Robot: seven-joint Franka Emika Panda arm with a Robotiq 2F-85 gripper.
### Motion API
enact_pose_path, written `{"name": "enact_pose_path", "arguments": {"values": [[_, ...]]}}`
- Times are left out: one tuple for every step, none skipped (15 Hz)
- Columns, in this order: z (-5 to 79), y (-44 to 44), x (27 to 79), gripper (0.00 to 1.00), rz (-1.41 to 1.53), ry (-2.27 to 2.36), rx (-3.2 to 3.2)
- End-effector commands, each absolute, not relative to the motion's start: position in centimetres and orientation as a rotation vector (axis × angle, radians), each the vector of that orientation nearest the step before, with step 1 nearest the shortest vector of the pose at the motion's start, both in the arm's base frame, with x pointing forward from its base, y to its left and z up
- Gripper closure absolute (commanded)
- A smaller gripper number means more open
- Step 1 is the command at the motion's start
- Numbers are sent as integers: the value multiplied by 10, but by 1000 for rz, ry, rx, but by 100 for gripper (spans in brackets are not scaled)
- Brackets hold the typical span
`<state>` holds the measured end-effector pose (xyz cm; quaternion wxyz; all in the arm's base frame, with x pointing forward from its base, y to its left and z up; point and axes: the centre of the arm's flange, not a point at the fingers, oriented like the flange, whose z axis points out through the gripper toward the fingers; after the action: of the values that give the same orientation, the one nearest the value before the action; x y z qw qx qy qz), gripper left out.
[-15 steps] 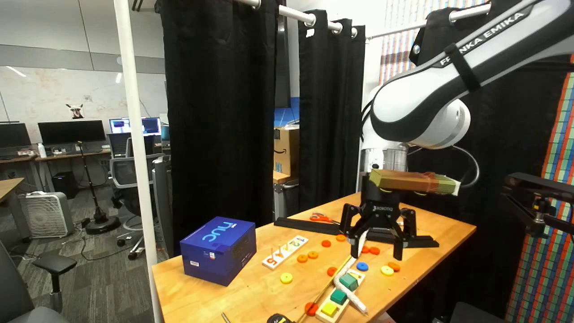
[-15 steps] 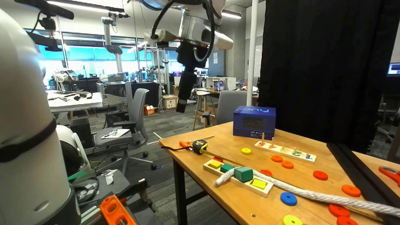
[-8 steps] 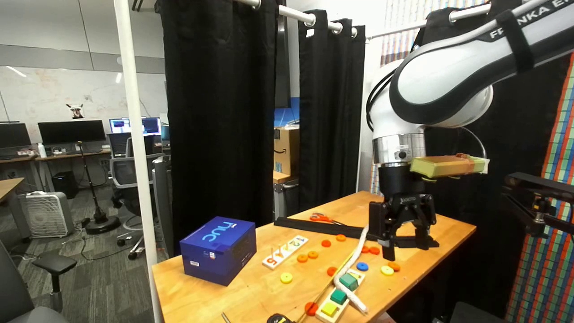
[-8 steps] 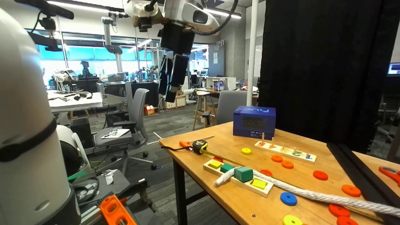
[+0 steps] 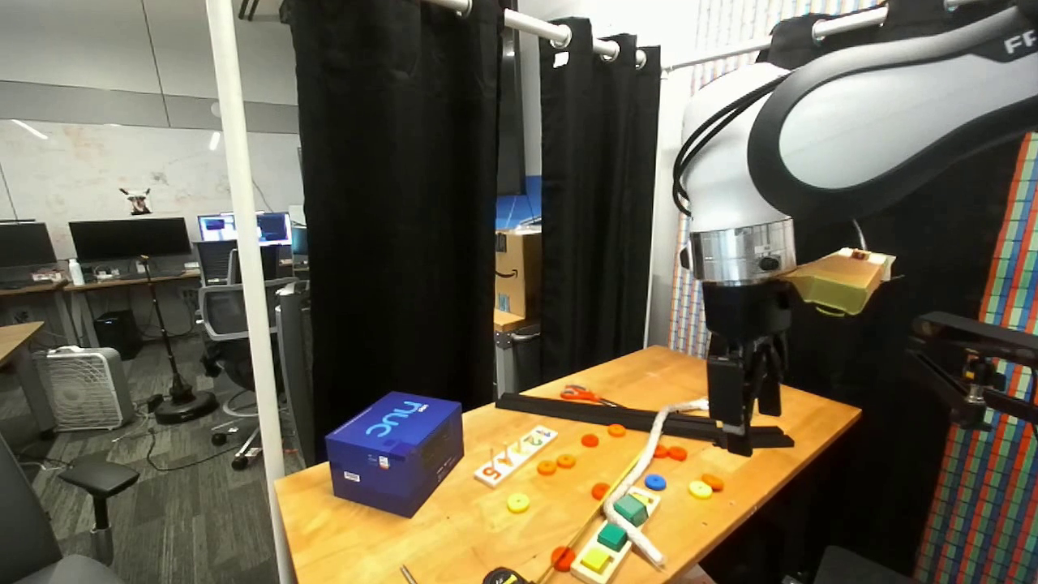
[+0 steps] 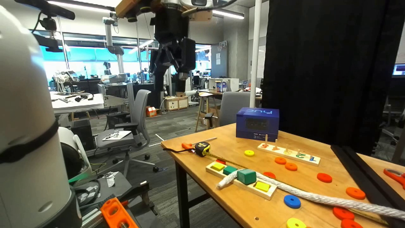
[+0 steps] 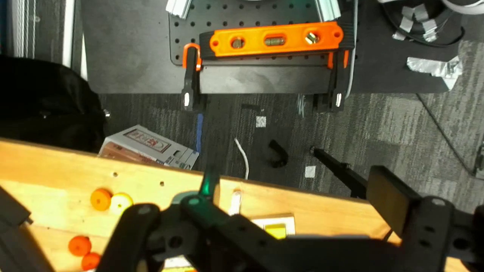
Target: Put the square on the wooden object.
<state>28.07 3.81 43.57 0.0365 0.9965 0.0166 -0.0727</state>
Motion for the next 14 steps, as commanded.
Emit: {"name": "enact_pose_path", "arguments": {"values": [[446, 41, 269, 0, 70, 18, 3097], [451, 41, 269, 0, 97, -53, 3144], [455, 41, 268, 0, 139, -91, 3173], [458, 41, 268, 0, 170, -150, 3199], [461, 40, 269, 0, 150, -230, 3234], [461, 40, 269, 0, 134, -301, 3266], [470, 42, 286, 0, 78, -178, 3216], [471, 41, 285, 0, 80, -219, 3234], [472, 40, 285, 0, 79, -240, 3242], [472, 40, 285, 0, 78, -253, 3247], [471, 40, 285, 0, 77, -259, 3248], [471, 40, 285, 0, 76, -262, 3248], [471, 40, 285, 0, 76, -264, 3249], [471, 40, 285, 0, 76, -265, 3249]]}}
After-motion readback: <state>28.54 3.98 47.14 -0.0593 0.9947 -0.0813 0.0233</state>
